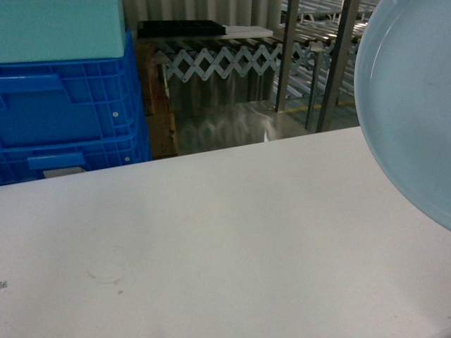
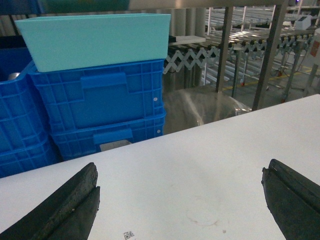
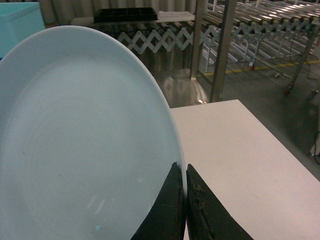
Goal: Place blue tray on left shelf second layer neatly
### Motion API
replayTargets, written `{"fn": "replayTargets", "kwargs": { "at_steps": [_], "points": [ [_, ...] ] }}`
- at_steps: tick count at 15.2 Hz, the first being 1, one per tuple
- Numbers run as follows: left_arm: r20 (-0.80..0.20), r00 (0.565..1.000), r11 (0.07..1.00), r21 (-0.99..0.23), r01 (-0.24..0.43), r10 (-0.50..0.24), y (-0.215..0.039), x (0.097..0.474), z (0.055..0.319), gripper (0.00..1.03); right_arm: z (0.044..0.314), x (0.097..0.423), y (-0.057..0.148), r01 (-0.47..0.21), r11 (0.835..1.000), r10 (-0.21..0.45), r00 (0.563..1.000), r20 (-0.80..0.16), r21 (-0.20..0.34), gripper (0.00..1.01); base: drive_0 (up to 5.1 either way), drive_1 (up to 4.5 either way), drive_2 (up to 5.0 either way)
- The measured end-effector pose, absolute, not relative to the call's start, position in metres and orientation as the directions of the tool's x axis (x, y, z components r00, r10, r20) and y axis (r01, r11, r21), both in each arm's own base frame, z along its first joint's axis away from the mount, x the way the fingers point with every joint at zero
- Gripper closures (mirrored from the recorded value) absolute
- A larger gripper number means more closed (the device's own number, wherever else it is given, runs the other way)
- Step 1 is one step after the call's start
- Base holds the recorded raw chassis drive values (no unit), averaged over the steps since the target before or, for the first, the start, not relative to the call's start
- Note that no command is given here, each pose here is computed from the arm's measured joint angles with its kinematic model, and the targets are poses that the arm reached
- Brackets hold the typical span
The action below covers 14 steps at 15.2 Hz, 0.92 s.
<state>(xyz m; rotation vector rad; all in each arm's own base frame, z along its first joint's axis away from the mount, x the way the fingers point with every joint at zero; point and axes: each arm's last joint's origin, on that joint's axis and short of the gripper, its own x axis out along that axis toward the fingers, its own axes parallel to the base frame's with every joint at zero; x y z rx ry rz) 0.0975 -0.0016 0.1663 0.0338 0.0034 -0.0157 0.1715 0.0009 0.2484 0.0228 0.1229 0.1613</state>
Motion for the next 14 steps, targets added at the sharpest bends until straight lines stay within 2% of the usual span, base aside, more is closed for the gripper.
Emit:
{"fn": "replayTargets", "kwargs": {
  "at_steps": [14],
  "points": [
    [-0.004,1.000,0.999,0.034,0.015,-0.015,-0.0016,0.0975,0.1662,0.05,0.2484,0.1715,0.0008,-0.158,0.987,0.160,0.980,-0.119,0.032,0.99,-1.5,-1.45,-1.5]
  ]
}}
